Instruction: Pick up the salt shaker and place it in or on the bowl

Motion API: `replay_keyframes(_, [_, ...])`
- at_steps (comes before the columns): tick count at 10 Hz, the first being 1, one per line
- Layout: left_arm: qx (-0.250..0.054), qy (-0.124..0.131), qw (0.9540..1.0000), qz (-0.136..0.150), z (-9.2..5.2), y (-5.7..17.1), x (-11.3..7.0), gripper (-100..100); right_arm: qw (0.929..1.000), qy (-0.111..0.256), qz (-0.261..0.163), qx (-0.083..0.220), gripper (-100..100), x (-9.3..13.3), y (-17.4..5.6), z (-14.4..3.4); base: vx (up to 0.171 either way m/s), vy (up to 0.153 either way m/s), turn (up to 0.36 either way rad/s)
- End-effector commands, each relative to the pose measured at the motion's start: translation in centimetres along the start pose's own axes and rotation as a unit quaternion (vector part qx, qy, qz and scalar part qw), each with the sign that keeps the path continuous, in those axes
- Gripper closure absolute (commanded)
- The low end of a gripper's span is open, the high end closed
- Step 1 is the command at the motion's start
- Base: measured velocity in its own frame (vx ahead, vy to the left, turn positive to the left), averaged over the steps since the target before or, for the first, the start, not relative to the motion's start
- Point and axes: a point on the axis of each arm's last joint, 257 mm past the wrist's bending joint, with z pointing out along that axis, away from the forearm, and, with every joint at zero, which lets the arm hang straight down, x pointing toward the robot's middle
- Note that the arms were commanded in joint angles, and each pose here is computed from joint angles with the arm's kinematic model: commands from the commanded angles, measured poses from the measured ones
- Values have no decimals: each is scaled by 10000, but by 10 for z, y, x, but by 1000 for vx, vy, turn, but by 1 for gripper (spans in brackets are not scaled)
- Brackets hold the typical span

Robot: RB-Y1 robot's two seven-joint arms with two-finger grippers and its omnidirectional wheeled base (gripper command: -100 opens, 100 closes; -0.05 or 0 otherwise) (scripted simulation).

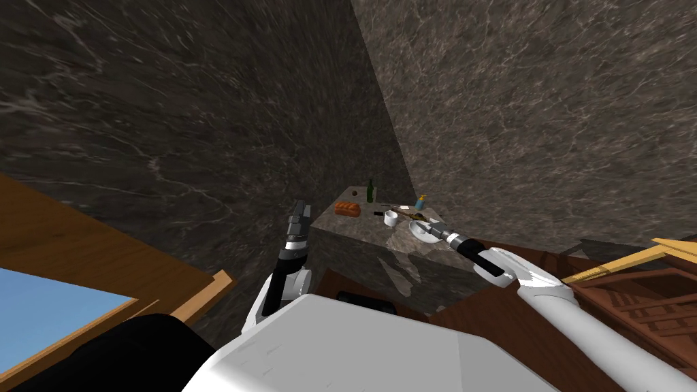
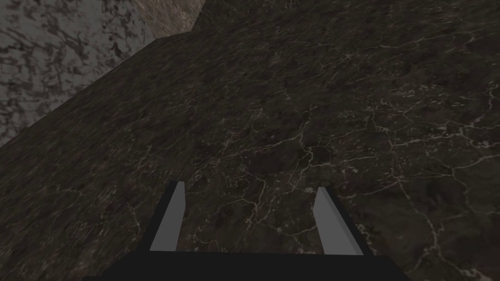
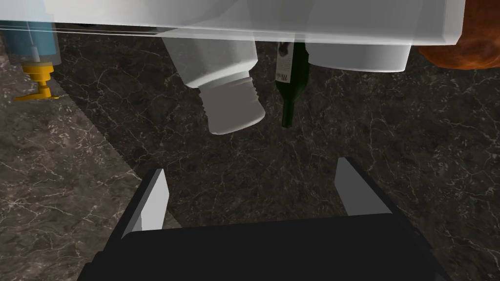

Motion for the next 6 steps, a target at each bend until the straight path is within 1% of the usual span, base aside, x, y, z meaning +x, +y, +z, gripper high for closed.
replay_keyframes(1, [0, 0, 10000, 0, 0, 0, 0, 0, 9998, -96, -37, -163, -100, -12, 1, 9, -12, 97, -117])
replay_keyframes(2, [1, 0, 10000, -1, 0, 0, 0, 0, 10000, -33, -5, -83, -100, -7, -8, 9, -12, 48, 3])
replay_keyframes(3, [1, 0, 10000, 0, 0, 0, 0, 0, 10000, 51, 29, -9, -100, 2, -14, 5, -5, 7, 15])
replay_keyframes(4, [1, 0, 10000, 0, 0, 0, 0, 0, 9997, -71, -61, -217, -100, -17, -12, 14, -22, 49, -160])
replay_keyframes(5, [0, 0, 10000, 0, 0, 0, 0, 0, 9996, -132, -62, -260, -100, -25, -13, 18, -19, 84, -139])
replay_keyframes(6, [1, 0, 10000, 0, 0, 0, 0, 0, 9996, -140, -55, -248, -100, -27, -16, 20, -6, 55, -6])
